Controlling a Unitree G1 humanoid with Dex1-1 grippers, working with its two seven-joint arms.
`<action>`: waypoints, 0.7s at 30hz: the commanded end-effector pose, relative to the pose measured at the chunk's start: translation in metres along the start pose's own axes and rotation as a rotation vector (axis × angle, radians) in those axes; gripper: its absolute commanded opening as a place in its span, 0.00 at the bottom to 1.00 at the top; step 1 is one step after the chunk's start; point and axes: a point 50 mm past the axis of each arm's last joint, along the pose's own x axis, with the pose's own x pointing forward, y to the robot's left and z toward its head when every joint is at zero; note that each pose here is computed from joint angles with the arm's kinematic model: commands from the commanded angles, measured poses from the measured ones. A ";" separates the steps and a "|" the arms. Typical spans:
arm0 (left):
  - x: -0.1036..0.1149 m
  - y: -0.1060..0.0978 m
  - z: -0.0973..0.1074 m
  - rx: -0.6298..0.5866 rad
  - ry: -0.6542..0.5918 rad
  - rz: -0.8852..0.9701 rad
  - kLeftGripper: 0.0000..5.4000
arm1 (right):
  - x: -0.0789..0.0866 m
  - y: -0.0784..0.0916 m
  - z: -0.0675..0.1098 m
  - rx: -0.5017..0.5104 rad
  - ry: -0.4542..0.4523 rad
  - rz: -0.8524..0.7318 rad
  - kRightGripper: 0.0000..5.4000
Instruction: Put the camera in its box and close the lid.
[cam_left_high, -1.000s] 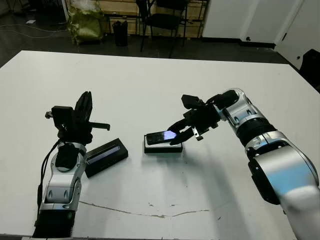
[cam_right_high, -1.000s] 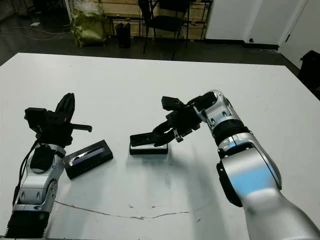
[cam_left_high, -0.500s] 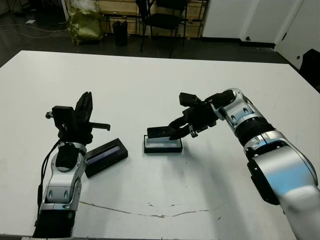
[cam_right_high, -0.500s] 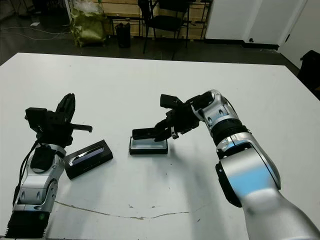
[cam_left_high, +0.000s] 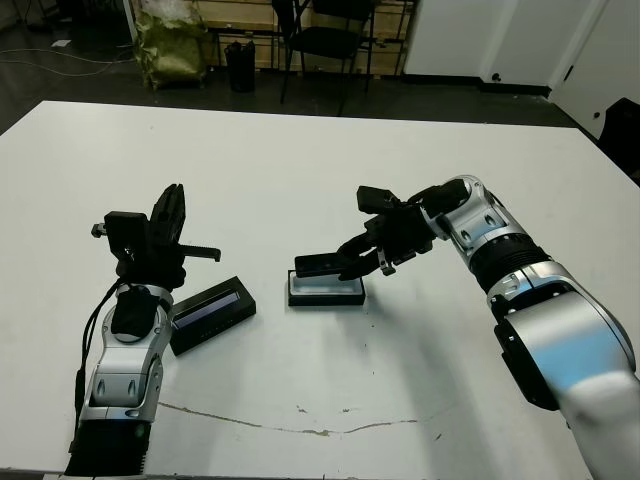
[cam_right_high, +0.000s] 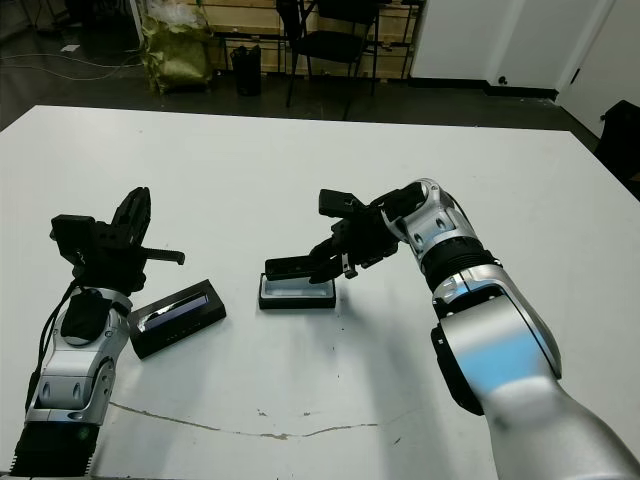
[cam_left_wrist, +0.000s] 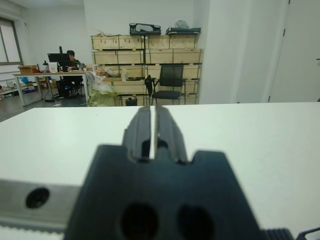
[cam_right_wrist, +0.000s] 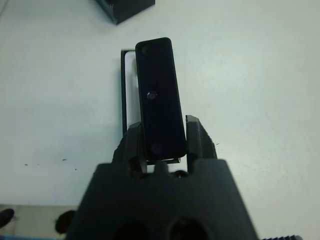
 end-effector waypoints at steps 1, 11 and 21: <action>-0.002 0.000 -0.004 0.002 0.028 -0.001 0.00 | -0.002 0.000 0.002 -0.052 0.028 0.001 0.12; -0.002 0.000 -0.005 0.002 0.033 0.004 0.00 | -0.002 0.001 0.001 -0.090 0.053 0.017 0.12; -0.001 -0.001 -0.004 -0.006 0.033 0.000 0.00 | 0.001 0.003 0.001 -0.028 0.093 0.064 0.12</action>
